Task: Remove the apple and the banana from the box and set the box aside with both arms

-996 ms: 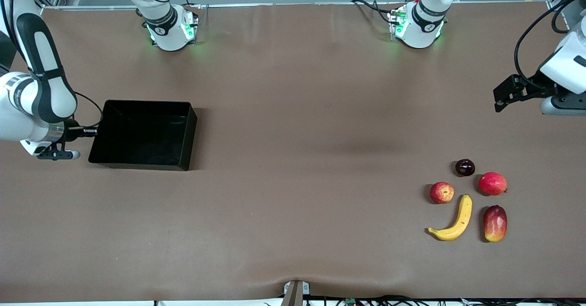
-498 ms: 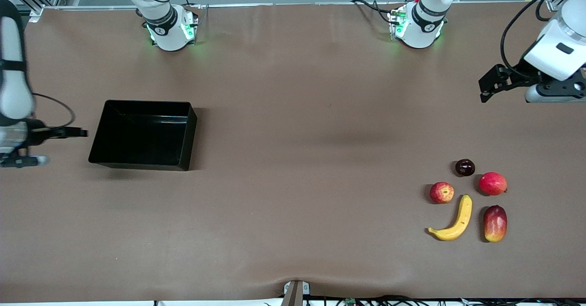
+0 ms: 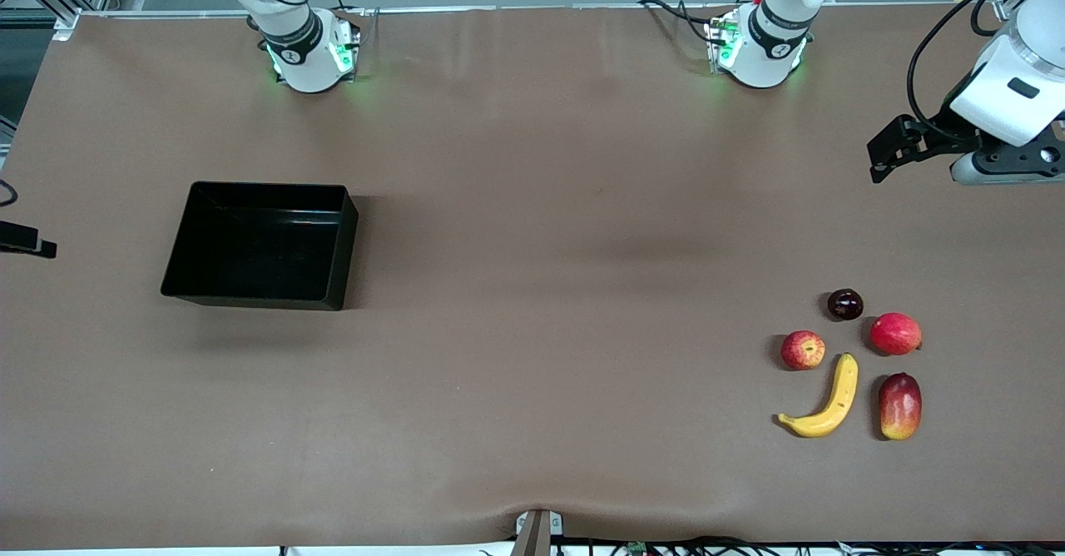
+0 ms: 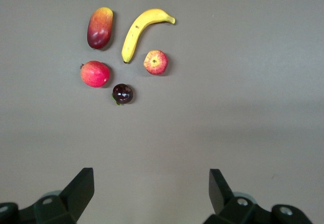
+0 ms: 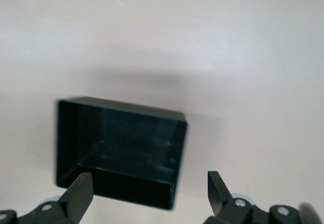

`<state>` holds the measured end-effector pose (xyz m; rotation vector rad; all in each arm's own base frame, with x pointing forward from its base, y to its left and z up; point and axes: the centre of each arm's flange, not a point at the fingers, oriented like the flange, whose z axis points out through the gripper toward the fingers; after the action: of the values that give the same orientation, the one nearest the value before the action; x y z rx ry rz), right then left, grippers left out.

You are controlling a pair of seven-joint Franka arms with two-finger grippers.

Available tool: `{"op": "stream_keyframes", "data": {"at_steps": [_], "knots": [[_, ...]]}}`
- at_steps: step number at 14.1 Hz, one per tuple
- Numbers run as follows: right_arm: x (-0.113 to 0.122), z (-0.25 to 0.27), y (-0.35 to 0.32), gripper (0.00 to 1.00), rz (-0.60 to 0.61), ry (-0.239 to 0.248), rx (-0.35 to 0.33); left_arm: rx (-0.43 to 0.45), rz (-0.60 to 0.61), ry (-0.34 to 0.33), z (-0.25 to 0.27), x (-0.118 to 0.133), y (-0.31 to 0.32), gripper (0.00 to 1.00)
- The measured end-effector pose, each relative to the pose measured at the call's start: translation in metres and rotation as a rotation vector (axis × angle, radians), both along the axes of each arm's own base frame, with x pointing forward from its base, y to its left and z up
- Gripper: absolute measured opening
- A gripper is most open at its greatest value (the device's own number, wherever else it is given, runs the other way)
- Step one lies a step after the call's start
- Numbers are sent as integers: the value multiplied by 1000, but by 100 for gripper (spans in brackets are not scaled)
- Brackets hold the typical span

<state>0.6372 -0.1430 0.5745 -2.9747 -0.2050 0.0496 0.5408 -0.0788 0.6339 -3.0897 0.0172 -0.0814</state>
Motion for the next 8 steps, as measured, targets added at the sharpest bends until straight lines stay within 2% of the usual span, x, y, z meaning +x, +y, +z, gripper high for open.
{"op": "stream_keyframes", "data": {"at_steps": [1,3,5,8], "knots": [[1,17,23,100,31,-33,24,0,1,3,0,0,0,100],[-4,44,64,100,42,-49,24,0,2,5,-1,0,1,100],[-20,69,100,100,-42,-15,10,0,3,5,-1,0,2,100],[-61,106,151,100,-157,79,-18,0,3,5,-1,0,2,100]]}}
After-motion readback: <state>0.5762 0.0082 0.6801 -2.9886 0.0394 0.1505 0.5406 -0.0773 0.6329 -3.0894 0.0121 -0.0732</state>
